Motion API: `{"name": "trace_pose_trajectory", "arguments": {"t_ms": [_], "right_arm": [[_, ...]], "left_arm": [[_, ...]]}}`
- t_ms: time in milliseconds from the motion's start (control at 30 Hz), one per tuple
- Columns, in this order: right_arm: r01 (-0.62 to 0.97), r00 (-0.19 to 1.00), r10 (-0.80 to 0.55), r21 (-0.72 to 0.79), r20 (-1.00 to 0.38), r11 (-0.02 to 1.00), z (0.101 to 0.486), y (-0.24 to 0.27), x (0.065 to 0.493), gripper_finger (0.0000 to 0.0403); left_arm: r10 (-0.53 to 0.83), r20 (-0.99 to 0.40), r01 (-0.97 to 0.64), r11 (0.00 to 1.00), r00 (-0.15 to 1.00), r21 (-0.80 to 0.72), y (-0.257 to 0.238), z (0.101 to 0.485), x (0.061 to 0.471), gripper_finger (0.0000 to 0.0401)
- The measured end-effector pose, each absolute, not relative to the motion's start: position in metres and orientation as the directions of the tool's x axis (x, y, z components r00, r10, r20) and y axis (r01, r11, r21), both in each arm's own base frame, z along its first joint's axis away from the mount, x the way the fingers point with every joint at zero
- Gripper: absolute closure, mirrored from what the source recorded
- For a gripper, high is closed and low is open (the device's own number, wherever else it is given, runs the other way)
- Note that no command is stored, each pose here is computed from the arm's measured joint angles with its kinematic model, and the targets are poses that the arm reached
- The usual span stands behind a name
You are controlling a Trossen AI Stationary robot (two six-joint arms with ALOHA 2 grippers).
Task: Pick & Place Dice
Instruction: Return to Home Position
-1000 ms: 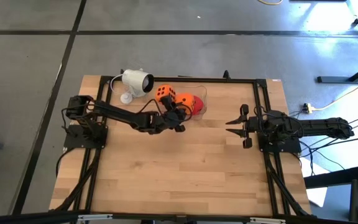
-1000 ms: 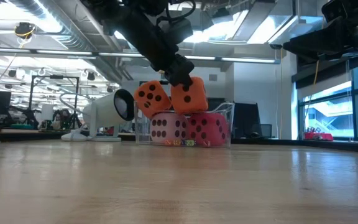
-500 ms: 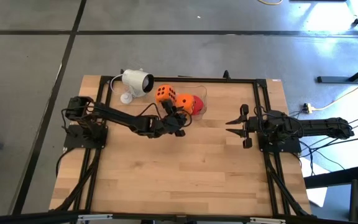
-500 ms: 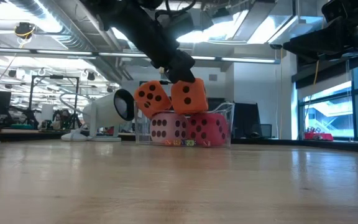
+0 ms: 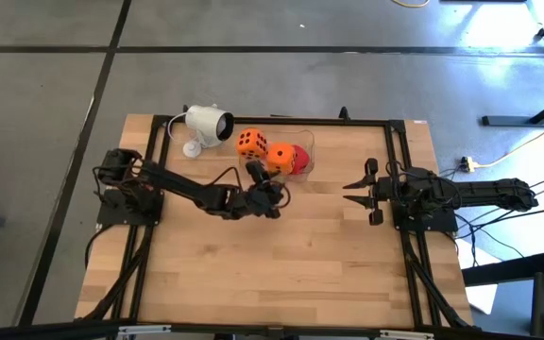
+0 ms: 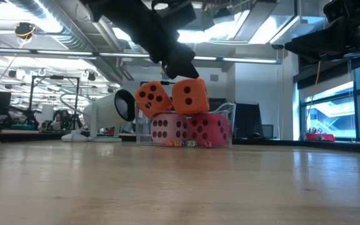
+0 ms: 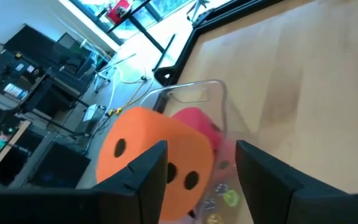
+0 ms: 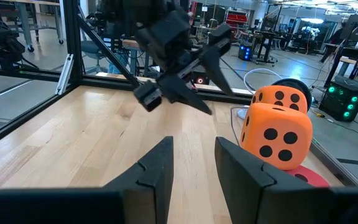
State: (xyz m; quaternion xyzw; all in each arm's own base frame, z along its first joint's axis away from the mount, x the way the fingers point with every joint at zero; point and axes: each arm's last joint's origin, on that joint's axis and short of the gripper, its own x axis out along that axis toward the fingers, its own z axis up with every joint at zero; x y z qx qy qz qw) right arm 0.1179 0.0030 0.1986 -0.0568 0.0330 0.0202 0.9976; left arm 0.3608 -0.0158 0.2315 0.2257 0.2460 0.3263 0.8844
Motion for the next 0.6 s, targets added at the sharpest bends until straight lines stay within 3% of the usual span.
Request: {"name": "trace_pose_trajectory", "arguments": {"t_ms": [367, 600], "right_arm": [[-0.044, 0.997, 0.037, -0.112, -0.068, 0.993, 0.199, 0.003, 0.118, 0.0284], [-0.044, 0.997, 0.037, -0.112, -0.068, 0.993, 0.199, 0.003, 0.118, 0.0284]], "left_arm": [[0.585, -0.298, -0.435, 0.785, 0.754, 0.440, -0.059, 0.231, 0.357, 0.0232], [0.246, -0.401, -0.154, 0.956, 0.882, 0.249, -0.088, 0.226, 0.354, 0.0236]]}}
